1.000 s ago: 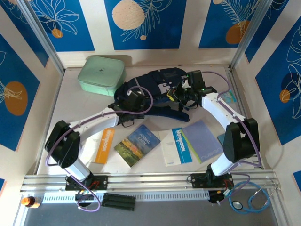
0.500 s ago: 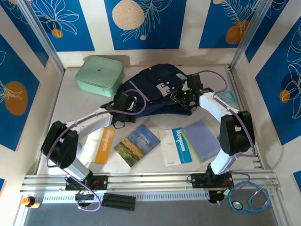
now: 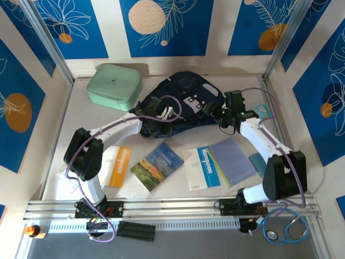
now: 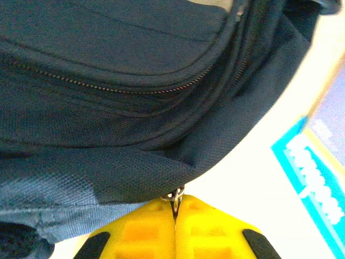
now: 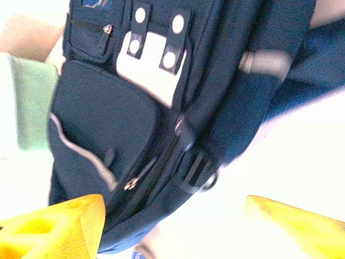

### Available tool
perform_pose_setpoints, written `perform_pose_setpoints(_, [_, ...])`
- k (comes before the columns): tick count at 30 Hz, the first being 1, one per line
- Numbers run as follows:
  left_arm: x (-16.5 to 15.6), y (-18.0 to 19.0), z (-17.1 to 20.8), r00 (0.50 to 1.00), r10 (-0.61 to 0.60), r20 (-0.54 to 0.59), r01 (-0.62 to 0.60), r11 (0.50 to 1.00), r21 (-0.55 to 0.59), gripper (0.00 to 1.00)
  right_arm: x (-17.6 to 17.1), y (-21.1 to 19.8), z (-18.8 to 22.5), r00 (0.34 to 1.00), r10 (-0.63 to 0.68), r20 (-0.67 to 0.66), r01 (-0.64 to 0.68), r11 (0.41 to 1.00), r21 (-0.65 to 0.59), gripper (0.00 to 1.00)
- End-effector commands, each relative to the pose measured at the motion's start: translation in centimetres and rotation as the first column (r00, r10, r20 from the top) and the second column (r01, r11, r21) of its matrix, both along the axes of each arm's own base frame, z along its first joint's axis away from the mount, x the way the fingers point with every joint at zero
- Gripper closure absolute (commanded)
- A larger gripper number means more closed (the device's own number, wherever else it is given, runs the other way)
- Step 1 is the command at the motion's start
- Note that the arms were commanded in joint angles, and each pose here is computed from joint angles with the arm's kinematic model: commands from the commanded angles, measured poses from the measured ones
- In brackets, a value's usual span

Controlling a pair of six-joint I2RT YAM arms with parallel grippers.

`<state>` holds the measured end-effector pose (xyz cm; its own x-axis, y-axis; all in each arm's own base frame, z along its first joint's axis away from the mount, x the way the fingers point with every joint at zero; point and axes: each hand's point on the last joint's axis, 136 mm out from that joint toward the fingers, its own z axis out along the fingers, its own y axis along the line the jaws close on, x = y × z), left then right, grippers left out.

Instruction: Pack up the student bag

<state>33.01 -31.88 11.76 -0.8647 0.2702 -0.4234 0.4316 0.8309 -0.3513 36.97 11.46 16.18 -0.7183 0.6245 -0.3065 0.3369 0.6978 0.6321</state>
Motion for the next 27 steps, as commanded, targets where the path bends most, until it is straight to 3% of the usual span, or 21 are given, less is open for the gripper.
perform_pose_setpoints(1, [-0.4,-3.9,2.6,0.998,-0.044,-0.034,0.04,0.993,-0.115,1.0,-2.1,1.1,-1.6,0.988,-0.057,-0.143,0.081,0.982,0.173,0.29])
perform_pose_setpoints(11, [-0.1,-8.5,3.3,0.998,-0.045,-0.053,0.032,0.975,-0.22,1.0,-0.2,4.0,-3.2,0.989,-0.007,-0.15,0.068,0.912,0.406,0.28])
perform_pose_setpoints(20, [-0.8,-7.8,1.6,0.995,-0.054,-0.084,0.039,0.984,-0.172,1.0,-0.7,5.9,-7.3,0.969,-0.003,-0.249,0.104,0.912,0.396,0.32])
perform_pose_setpoints(24, [-0.9,-7.7,0.8,0.993,-0.059,-0.099,0.043,0.987,-0.156,1.0,-0.4,6.7,-8.4,0.964,0.019,-0.264,0.091,0.913,0.398,0.38])
perform_pose_setpoints(27, [-1.2,-7.3,0.6,0.992,-0.066,-0.106,0.051,0.988,-0.143,1.0,-0.5,6.5,-9.3,0.959,0.01,-0.284,0.105,0.917,0.386,0.51])
